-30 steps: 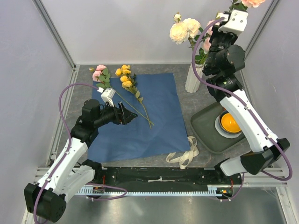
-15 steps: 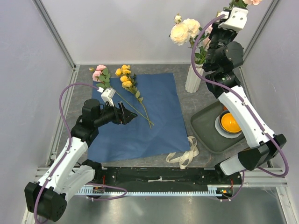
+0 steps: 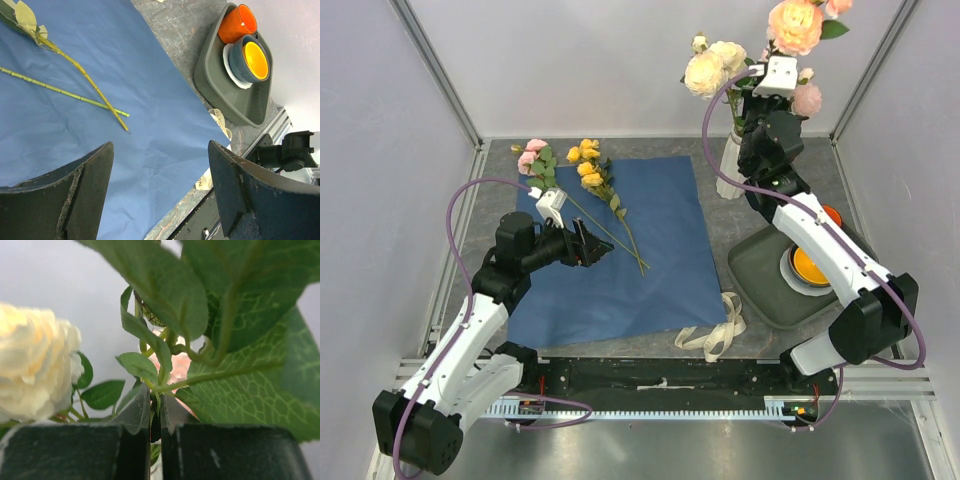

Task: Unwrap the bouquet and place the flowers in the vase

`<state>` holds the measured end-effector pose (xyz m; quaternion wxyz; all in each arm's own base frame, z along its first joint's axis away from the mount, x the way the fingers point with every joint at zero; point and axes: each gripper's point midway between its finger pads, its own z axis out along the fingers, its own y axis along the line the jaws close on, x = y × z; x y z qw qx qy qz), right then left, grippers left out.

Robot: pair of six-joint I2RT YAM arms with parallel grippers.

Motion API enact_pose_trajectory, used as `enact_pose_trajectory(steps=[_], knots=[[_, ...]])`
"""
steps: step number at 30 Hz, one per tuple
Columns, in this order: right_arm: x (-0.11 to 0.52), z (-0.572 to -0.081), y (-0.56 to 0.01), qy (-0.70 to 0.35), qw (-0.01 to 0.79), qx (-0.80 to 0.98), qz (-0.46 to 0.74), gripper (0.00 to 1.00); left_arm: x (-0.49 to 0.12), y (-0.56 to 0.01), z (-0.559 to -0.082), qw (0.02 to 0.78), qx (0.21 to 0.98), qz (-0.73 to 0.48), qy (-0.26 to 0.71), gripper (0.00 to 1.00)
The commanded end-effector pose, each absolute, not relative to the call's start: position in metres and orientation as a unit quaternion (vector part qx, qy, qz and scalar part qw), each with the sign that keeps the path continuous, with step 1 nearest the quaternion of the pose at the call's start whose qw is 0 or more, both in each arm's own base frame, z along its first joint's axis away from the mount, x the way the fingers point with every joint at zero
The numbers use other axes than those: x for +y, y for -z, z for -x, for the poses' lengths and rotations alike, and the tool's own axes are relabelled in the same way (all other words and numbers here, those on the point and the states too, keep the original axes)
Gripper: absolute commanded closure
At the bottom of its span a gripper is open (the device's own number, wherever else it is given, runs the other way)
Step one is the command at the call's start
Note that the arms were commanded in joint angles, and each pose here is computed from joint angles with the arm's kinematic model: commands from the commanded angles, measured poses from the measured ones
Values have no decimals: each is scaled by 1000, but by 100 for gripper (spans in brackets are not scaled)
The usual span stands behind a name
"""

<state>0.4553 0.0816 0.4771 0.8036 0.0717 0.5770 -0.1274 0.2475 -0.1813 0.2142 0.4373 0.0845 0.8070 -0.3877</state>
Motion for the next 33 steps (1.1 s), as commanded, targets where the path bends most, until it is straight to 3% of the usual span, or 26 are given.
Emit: enact_pose_trajectory(steps=[1, 6, 11, 12, 13, 15, 16, 19, 22, 26, 33], knots=[[84, -460, -456, 115, 805, 578, -69, 92, -178, -230, -253, 467, 793, -100, 377, 18], [83, -470, -423, 115, 794, 593, -64, 87, -178, -229, -252, 466, 794, -98, 377, 18], [78, -483, -395, 120, 773, 619, -69, 74, -178, -228, -251, 466, 794, -96, 378, 18], [78, -483, -391, 116, 769, 624, -71, 70, -177, -228, -251, 466, 795, -95, 377, 18], [79, -483, -388, 113, 766, 629, -73, 59, -177, -228, -251, 466, 795, -95, 377, 18], [79, -481, -377, 112, 749, 650, -68, 51, -177, -227, -251, 466, 795, -94, 378, 18], [80, -479, -373, 106, 743, 657, -72, 42, -177, -227, -251, 466, 795, -92, 377, 18], [78, -470, -360, 101, 719, 684, -74, 29, -177, -226, -252, 465, 796, -92, 377, 18], [69, -463, -363, 124, 715, 685, -69, 32, -178, -225, -252, 462, 796, -92, 379, 18], [62, -475, -376, 136, 720, 676, -76, 44, -182, -225, -252, 455, 795, -95, 390, 18], [52, -501, -388, 149, 718, 674, -85, 75, -180, -223, -249, 457, 795, -89, 389, 18]])
